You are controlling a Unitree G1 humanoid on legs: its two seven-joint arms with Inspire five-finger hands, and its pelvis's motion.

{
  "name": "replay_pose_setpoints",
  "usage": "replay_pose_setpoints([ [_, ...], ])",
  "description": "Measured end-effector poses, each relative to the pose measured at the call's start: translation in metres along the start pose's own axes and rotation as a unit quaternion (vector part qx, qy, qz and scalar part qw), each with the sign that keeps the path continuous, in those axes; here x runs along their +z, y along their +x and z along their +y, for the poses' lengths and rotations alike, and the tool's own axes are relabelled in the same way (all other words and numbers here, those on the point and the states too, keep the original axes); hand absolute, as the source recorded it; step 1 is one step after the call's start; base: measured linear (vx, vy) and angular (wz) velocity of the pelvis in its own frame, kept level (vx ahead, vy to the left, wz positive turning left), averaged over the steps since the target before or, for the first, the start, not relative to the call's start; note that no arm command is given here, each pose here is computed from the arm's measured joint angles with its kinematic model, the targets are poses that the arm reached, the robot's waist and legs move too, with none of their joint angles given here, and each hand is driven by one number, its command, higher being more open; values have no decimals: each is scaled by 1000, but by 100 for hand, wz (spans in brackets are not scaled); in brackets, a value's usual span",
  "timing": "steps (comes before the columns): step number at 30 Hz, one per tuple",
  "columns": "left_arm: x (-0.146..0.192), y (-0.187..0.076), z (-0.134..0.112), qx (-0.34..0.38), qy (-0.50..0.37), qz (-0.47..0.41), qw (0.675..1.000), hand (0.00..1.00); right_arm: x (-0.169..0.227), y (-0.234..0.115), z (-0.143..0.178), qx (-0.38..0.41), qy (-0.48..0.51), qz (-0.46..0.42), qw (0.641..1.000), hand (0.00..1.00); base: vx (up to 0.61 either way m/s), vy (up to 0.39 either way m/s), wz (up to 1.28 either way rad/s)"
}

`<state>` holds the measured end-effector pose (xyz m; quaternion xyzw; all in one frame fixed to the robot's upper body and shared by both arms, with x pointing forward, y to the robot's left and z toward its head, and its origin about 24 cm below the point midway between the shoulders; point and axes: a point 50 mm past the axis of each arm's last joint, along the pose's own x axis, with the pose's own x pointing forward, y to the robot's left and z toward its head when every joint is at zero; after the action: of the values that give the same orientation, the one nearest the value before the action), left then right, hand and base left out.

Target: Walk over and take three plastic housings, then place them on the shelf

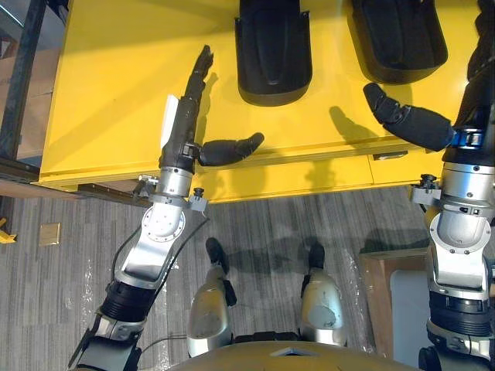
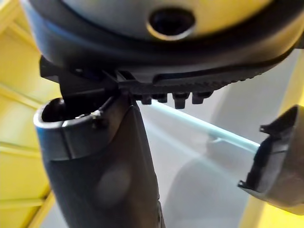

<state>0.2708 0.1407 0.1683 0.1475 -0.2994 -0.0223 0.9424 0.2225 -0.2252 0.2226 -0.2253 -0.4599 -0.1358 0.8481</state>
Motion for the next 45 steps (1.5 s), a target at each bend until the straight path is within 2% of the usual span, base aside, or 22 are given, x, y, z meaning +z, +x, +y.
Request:
replay_pose_setpoints([
  [4,10,22,-6,32,-8,-31,999,100,9,3,20,26,-3,-29,999,100,0,0,0],
  [7,7,30,-6,74,5,-32,997,100,11,11,40,37,15,-44,998,100,0,0,0],
  [12,13,38,-3,119,-1,-45,992,100,11,22,56,48,36,-50,997,100,4,-13,0],
  [17,21,50,-8,104,15,-53,993,100,6,27,66,54,44,-32,997,100,5,-19,1],
  [22,12,53,-11,83,25,-26,996,100,1,24,71,48,55,-10,997,100,-4,-5,-1],
  [30,17,57,-12,76,23,-37,996,100,2,23,75,42,72,-2,997,100,-9,-15,-2],
  [39,17,58,-12,70,22,-37,997,100,3,22,83,115,89,-3,989,100,-1,-4,0],
  [45,20,57,-8,101,15,-49,994,100,-2,18,95,170,83,23,982,100,0,0,1],
])
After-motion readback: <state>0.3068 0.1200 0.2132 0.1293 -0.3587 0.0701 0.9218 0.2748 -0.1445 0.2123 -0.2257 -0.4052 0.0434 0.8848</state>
